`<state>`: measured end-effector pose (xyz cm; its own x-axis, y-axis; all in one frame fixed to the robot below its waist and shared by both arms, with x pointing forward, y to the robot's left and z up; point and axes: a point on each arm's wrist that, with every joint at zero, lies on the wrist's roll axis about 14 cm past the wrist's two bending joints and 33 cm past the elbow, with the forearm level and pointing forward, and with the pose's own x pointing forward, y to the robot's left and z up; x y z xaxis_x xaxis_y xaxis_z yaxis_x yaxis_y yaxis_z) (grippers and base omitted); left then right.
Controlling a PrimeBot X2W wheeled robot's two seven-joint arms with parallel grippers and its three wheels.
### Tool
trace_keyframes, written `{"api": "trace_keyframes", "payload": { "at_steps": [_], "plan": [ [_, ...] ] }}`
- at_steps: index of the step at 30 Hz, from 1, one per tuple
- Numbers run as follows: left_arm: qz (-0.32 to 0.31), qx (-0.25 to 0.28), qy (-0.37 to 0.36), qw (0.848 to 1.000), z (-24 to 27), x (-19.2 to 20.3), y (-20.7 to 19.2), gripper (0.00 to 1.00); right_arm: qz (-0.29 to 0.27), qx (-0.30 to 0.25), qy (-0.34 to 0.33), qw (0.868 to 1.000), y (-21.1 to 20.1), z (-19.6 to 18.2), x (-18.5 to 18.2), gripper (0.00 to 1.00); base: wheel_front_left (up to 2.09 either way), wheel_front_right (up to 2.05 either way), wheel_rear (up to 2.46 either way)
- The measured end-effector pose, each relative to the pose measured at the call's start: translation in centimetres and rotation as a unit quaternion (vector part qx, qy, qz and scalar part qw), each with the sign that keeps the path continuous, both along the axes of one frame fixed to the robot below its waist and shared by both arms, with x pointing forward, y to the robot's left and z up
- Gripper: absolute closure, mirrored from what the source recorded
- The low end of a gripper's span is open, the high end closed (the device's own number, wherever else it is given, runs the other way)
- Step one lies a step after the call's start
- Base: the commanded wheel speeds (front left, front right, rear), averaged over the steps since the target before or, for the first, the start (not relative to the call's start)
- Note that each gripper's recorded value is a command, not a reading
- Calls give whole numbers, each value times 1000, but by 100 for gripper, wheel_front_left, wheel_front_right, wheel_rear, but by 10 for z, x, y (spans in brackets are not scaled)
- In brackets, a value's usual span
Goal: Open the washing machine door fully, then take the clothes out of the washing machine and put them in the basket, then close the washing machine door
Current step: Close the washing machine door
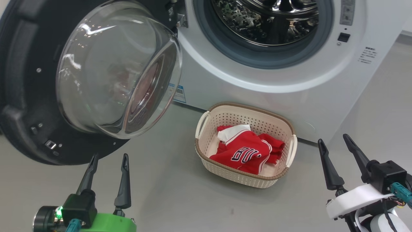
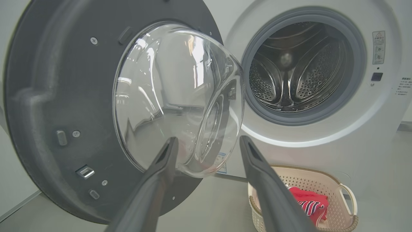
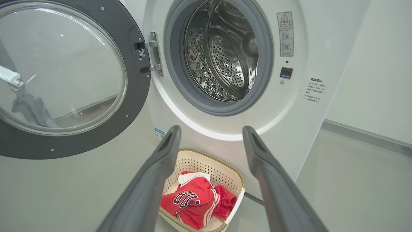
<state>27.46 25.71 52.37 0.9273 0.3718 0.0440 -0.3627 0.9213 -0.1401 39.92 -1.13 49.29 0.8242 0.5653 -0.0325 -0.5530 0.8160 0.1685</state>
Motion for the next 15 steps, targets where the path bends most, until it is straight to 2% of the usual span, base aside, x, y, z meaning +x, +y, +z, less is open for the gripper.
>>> {"api": "trace_keyframes", "payload": {
  "at_steps": [8, 15],
  "plan": [
    [69, 3, -1, 998, 0, -33, 30, 0, 71, 6, 10, 997, 46, -2, -12, 0, 0, 0, 0],
    [82, 5, -3, 997, 2, -40, 35, 0, 83, 6, 14, 996, 54, -3, -14, 0, 0, 0, 0]
  ]
}}
